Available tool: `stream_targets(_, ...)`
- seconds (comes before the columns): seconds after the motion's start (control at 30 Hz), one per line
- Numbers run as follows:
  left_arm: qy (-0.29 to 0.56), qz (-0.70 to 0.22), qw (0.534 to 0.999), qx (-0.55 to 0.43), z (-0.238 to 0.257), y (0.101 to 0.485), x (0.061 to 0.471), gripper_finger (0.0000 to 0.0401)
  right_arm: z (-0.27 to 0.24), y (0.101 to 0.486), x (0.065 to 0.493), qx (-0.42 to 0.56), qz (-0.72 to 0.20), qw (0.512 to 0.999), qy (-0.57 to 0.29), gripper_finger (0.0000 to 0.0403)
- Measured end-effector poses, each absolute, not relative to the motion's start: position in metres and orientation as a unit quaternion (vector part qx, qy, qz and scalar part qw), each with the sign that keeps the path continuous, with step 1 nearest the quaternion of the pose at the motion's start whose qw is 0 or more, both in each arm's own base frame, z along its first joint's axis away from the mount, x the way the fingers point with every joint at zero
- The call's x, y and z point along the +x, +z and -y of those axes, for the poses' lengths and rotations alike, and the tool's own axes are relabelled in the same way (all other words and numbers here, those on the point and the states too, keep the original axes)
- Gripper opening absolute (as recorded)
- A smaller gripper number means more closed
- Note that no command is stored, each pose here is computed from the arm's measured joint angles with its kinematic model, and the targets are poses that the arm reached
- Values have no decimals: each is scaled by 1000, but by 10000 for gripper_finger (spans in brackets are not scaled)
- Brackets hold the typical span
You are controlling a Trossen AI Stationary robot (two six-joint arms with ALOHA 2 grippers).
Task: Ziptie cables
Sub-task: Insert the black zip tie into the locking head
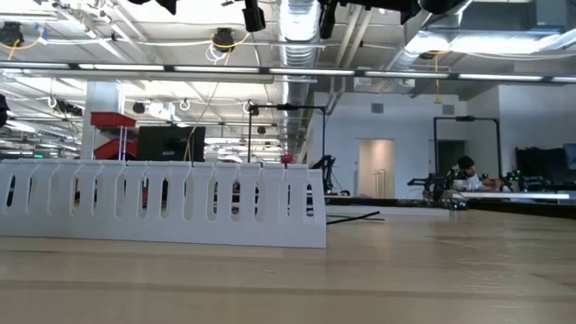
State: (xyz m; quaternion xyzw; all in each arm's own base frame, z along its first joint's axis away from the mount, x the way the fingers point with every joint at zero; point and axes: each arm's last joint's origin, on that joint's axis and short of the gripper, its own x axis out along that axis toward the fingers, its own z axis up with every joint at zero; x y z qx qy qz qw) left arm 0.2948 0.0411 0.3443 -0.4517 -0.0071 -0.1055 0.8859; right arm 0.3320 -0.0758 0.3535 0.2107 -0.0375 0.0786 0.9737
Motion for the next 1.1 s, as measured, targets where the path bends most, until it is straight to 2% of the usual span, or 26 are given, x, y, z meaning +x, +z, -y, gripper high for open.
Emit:
stream_targets(0.53,-112,6,869,-481,-44,346,294,0,66,345,335,182,-1,980,81,0)
stream_targets(0.87,-125,2,843,-523,-43,347,294,0,51,343,338,126,-10,988,86,0)
stream_targets(1.1,-133,-10,821,-556,-42,347,294,0,38,335,340,104,-49,990,77,0)
